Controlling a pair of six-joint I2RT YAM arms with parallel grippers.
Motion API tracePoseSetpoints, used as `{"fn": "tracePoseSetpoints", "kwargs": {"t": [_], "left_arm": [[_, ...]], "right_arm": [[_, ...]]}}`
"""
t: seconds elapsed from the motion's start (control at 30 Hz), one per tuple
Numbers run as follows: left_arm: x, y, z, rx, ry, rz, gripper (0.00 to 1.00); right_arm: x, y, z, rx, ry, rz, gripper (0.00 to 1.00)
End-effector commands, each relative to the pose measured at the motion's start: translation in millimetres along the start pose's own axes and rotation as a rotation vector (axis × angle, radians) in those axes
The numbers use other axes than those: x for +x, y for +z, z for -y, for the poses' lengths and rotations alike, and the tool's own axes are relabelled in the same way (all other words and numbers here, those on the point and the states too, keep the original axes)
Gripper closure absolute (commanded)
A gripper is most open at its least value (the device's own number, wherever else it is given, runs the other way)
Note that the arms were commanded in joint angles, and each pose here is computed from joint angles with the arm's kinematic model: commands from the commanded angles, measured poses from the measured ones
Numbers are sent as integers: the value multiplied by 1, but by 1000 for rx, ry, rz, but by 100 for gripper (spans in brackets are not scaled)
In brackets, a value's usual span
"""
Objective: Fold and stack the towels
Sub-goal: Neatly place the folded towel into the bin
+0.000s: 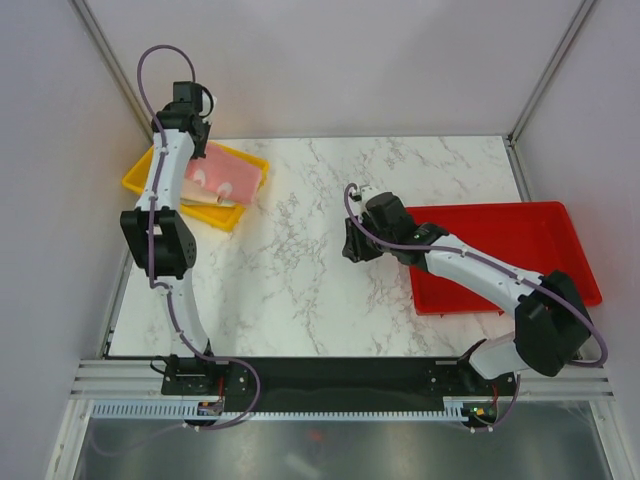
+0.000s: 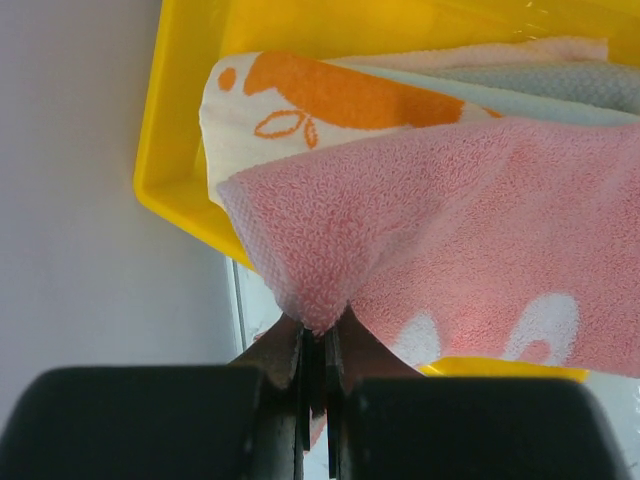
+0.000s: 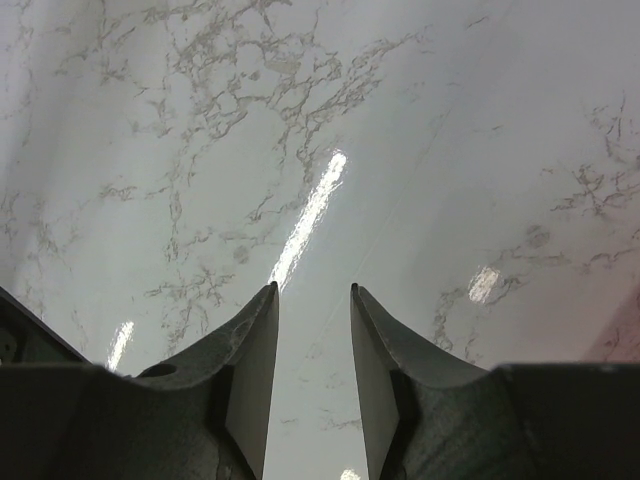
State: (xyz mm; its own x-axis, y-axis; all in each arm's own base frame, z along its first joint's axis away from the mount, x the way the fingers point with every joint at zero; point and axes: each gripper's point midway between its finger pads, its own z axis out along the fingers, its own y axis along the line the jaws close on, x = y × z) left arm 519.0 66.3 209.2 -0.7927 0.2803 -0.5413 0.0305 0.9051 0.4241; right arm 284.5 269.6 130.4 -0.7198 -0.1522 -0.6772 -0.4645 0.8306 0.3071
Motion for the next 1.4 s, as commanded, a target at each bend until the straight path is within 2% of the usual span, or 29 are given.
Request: {"fn": "tracePoseSetpoints", "kwargs": {"t": [0.0,0.2,0.3,0.33,0.43,0.53,0.57,0.67,0.77,0.8,0.9,1.0,1.1,1.13,1.23,1.27,1.33,1.37], "left_arm": [[-9,9,-34,-26,-16,50,98],[-9,34,-40,-51,14,45,98],[-7,64,-47,-52,-50,62,95],[-7,79,-52,-91,-66,62,91],[-7,95,-70,-197,-80,55,50],[-16,90,-97,-342,-99,70,43],[-21,84,-104,-370,-110,88,35],[-34,62,-116,-406,-169,142,23],[-44,54,-90,-319,-182,182,22],[-52,40,-85,-285,-195,216,23],[-50,42,-22,1,-221,253,23],[-49,35,14,192,-306,265,24],[-38,37,39,299,-343,230,24],[-26,43,47,317,-353,170,23],[-23,34,53,363,-387,109,32],[-33,9,55,395,-386,146,32],[-35,-21,68,450,-386,173,31],[-49,-58,67,467,-370,250,28]], "right_arm": [[-9,0,-8,-41,-8,16,57],[-5,13,-5,-33,-23,-18,56],[-4,19,-3,-29,-20,-31,56],[-1,22,-2,-26,-21,-39,56],[6,30,2,-14,-24,-66,56],[9,35,7,2,-22,-78,55],[9,36,7,4,-20,-79,55],[10,42,6,-5,-16,-90,55],[7,45,5,-7,-13,-86,55],[6,46,4,-10,-9,-84,55],[4,47,3,-18,-8,-76,55],[1,46,1,-21,-9,-70,55],[-5,40,-2,-27,-10,-52,53],[-12,33,-4,-29,-11,-29,52],[-29,12,-9,-27,-4,26,28],[-30,4,-9,-19,-1,28,2],[-49,-17,-14,-18,9,90,2],[-52,-25,-14,-8,20,103,2]]}}
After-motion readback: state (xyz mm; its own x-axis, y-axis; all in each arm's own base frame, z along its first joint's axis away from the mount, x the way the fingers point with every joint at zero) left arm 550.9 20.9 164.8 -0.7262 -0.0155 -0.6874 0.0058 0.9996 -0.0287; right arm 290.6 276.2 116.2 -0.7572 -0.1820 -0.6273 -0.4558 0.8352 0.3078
